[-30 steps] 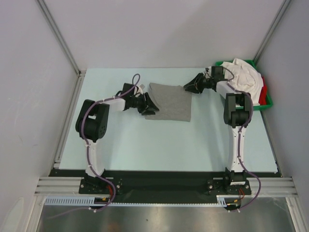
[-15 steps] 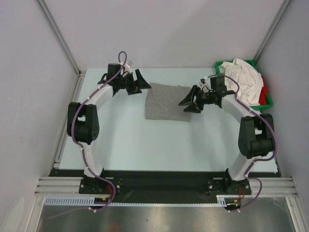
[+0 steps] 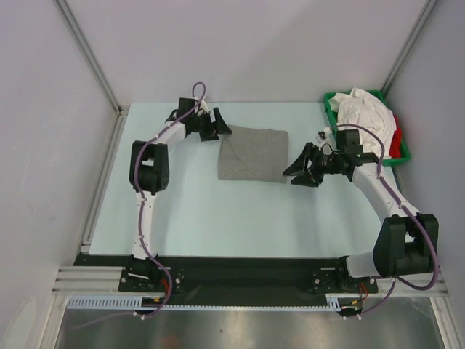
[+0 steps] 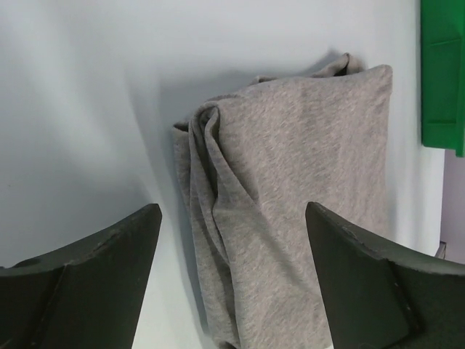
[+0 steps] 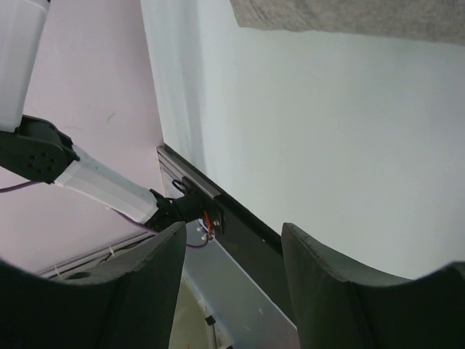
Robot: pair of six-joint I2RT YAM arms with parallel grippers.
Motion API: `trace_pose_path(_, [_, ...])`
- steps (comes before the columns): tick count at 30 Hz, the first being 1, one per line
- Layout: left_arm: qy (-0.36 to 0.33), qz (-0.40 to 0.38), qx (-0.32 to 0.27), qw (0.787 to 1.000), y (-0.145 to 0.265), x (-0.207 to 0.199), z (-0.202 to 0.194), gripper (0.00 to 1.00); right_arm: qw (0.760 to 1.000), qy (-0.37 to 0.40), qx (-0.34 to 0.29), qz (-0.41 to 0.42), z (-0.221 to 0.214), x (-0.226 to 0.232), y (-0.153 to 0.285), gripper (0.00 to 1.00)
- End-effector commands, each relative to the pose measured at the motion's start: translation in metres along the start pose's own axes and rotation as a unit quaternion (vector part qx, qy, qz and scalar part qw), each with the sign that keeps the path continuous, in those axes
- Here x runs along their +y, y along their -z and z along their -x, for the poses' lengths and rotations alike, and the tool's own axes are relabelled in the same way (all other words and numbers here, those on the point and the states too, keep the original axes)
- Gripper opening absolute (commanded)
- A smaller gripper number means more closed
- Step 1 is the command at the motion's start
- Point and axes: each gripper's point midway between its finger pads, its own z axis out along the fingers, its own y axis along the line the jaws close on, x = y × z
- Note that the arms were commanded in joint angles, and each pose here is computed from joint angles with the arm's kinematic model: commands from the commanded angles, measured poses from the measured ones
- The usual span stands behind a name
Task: Fold and stack the t-shirts
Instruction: Neatly place the folded tshirt to the corner
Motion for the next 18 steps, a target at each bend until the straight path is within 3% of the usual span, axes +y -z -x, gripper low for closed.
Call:
trace_pose_path(1, [-0.016, 0.008, 0.015, 1.0, -0.011, -0.004, -0.01, 0.86, 1.0, 0.016, 0.006, 0.003, -0.004, 0.001, 0.002, 0.61])
trace_pose_path(11, [0.055, -0.009, 0.052, 0.997, -0.029, -0.001, -0.048, 0.67, 0.999, 0.021, 0.018, 0.035, 0.008, 0.011, -0.014, 0.59])
trace_pose_path(14, [0.068, -0.016, 0.047, 0.996, -0.029, 0.004, -0.043, 0.45, 0.999, 0.024, 0.023, 0.037, 0.008, 0.014, -0.016, 0.58])
trace_pose_path(18, [0.098, -0.004, 0.042, 0.994, -0.018, 0.022, -0.039, 0.0, 0.999, 0.027, 0.029, 0.032, 0.006, 0.013, -0.019, 0.57])
